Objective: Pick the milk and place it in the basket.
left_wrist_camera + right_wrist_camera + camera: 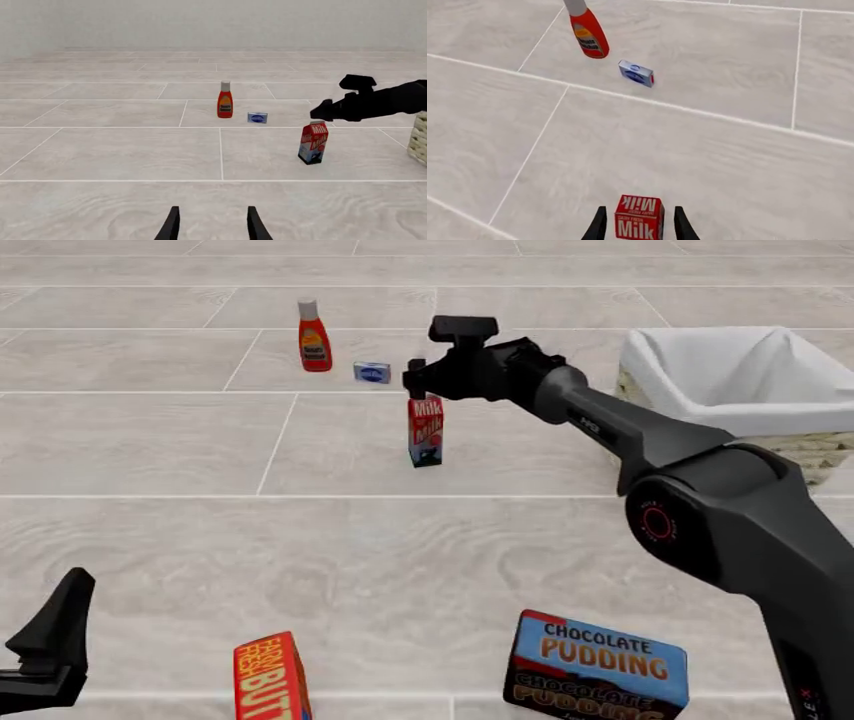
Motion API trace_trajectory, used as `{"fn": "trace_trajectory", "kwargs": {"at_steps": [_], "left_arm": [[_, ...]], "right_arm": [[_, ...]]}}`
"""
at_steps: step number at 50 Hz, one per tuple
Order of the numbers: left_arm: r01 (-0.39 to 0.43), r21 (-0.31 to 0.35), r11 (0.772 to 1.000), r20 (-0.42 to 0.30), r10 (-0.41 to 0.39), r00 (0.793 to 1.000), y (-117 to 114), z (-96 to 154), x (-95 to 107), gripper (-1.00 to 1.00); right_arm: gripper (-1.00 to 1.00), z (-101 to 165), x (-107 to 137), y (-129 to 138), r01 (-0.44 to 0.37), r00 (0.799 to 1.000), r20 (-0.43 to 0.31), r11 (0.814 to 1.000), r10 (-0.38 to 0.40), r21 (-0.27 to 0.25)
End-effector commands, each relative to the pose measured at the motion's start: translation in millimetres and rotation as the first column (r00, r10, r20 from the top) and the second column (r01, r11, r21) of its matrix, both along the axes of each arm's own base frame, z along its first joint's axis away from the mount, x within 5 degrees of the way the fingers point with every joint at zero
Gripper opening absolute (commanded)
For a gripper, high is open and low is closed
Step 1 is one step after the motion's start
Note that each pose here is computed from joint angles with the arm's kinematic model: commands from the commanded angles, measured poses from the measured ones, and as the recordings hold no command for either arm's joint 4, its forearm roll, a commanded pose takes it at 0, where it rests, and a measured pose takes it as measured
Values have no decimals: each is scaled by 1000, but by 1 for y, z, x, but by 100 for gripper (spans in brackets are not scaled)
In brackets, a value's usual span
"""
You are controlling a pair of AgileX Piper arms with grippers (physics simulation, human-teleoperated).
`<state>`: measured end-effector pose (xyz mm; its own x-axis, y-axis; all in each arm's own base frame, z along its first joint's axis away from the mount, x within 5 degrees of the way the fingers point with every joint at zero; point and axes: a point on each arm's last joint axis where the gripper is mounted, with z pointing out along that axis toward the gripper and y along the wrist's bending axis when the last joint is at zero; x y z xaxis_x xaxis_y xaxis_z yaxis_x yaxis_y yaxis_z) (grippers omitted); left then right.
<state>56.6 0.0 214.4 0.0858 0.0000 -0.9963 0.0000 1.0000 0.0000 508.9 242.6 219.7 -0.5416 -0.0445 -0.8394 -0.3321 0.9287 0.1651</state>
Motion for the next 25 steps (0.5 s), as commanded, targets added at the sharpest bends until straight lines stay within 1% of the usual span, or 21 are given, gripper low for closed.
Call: {"fn": "trace_trajectory", "kwargs": {"at_steps": [1,5,25], "left_arm": [[0,0,1000,0,0,1000,0,0,0,100],[0,0,1000,0,0,1000,0,0,0,100],[0,0,1000,0,0,1000,0,0,0,100]], "right_arm": [[100,-18,3,3,8,1000,-25,1000,-8,6],[100,-28,3,6,8,999,-37,1000,-8,10],[100,-55,5,11,17,997,-74,1000,-16,16]]}}
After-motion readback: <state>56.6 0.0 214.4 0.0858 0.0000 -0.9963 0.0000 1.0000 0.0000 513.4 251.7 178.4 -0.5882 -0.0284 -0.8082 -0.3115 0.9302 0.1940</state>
